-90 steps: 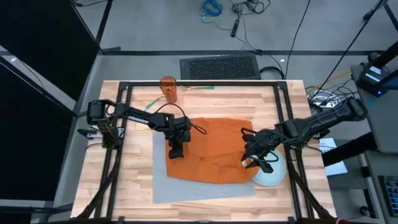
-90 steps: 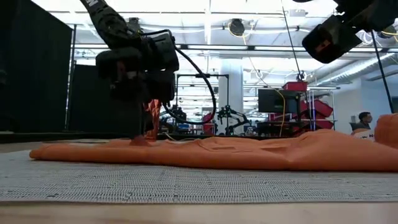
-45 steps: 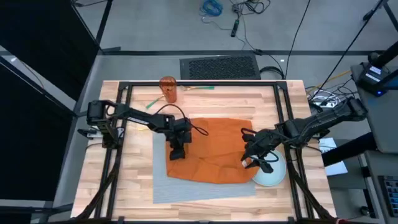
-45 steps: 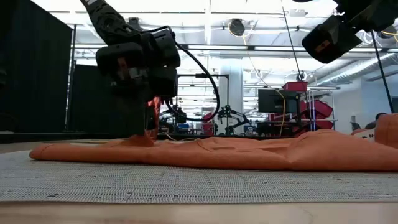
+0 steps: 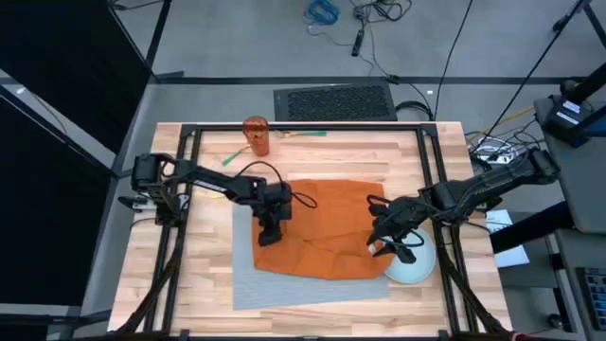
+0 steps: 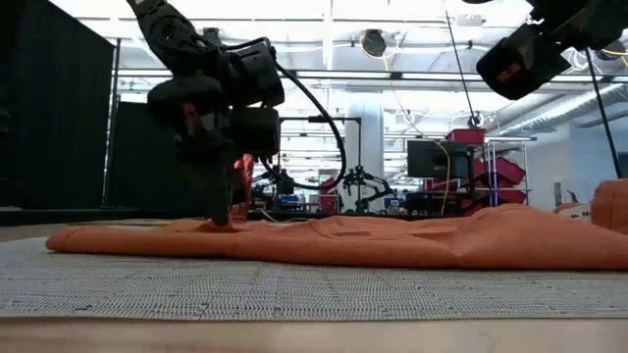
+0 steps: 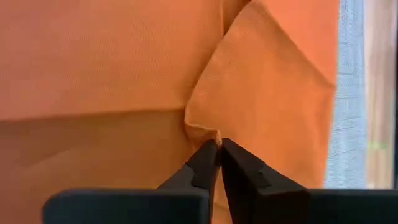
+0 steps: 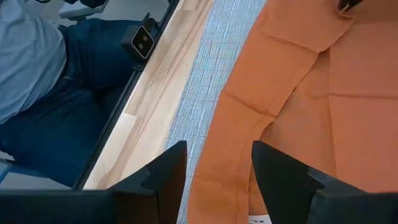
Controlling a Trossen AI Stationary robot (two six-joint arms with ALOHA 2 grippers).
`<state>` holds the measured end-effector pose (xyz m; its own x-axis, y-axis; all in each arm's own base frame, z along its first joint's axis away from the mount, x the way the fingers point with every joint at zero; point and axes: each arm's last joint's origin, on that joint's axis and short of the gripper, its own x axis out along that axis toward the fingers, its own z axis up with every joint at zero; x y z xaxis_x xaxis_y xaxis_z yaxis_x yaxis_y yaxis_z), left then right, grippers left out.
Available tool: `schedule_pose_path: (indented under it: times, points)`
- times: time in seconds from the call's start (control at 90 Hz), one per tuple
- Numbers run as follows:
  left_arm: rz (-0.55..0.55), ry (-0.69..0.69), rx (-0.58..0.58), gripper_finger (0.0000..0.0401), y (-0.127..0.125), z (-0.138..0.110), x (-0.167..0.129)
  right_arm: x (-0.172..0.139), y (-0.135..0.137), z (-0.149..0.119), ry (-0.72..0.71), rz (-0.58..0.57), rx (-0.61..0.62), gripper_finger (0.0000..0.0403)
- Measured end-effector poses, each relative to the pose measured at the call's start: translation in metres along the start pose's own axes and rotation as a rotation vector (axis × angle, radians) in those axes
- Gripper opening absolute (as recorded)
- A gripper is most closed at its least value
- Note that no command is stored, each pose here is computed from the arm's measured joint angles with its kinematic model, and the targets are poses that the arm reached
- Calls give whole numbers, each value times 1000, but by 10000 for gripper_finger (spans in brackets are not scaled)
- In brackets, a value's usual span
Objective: Set table place
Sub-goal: Fold the orange table napkin
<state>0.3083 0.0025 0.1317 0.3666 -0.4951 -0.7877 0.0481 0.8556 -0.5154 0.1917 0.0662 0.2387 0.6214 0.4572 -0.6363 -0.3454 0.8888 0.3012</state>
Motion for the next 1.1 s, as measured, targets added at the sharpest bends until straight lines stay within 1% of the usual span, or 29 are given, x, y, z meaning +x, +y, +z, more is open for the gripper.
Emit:
schedule_pose_path:
  times: [0.133, 0.256, 0.433, 0.489, 0.544, 0.678, 0.811, 0.878, 0.989, 1.1]
  points:
    - [10, 16, 50, 1, -7, -1, 4, 0, 0, 0, -1, -1, -2, 167]
    - [34, 39, 93, 0, -15, 4, 2, 0, 0, 0, -3, -3, -10, 166]
    - [70, 50, 160, 0, -33, 19, -15, 0, -1, 0, 1, -30, -10, 166]
    - [88, 69, 162, 0, -39, 21, -21, 0, -1, -1, 5, -31, -9, 166]
    - [95, 68, 176, 0, -49, 25, -29, 0, -1, -1, 9, -31, -8, 166]
    - [106, 92, 191, 0, -74, 25, -45, 0, -2, -3, 28, -35, 0, 166]
    - [86, 86, 194, 0, -103, 21, -60, 0, -3, -6, 53, -63, 7, 166]
    - [65, 55, 195, 0, -118, 19, -66, 0, -4, -8, 70, -72, 12, 166]
    - [33, 44, 182, 0, -139, 11, -70, 0, -7, -10, 75, -78, 34, 166]
    - [24, 73, 157, 0, -156, 2, -64, 3, -13, -19, 104, -98, 80, 166]
